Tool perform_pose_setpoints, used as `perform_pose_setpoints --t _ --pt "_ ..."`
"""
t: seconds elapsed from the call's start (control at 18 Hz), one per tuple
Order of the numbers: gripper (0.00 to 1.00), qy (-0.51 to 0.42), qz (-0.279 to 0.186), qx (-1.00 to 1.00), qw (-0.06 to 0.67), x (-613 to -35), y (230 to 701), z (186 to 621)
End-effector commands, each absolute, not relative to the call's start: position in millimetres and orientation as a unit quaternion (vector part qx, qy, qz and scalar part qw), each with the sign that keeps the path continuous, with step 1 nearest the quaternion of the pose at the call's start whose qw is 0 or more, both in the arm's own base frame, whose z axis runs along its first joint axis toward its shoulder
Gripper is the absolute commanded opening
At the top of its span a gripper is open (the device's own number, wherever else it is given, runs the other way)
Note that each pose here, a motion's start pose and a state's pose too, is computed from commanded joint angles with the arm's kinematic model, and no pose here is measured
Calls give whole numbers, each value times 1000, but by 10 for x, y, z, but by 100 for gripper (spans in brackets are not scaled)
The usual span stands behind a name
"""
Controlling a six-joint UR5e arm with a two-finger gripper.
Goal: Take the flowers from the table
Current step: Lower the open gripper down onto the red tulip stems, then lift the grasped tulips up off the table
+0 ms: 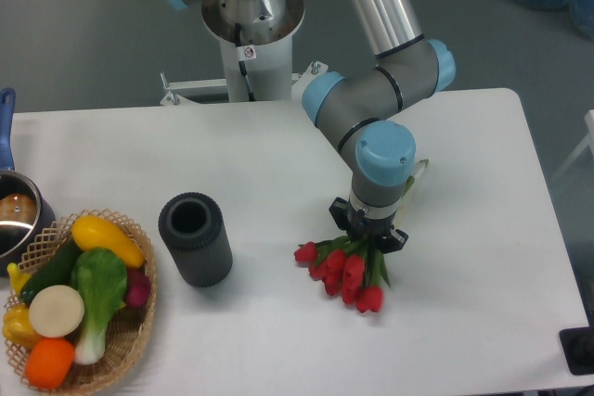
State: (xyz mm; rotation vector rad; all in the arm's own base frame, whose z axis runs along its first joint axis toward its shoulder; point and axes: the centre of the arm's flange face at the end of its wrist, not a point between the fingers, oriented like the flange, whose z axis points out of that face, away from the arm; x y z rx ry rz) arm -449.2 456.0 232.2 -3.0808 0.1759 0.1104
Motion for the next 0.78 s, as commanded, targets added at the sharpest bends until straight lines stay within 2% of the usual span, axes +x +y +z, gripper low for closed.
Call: perform_pose_setpoints --t 0.33,0.78 --pt "1 25 72 -996 43 -4894 4348 2742" --pt "3 33 92 -994 48 -4939 4362 3185"
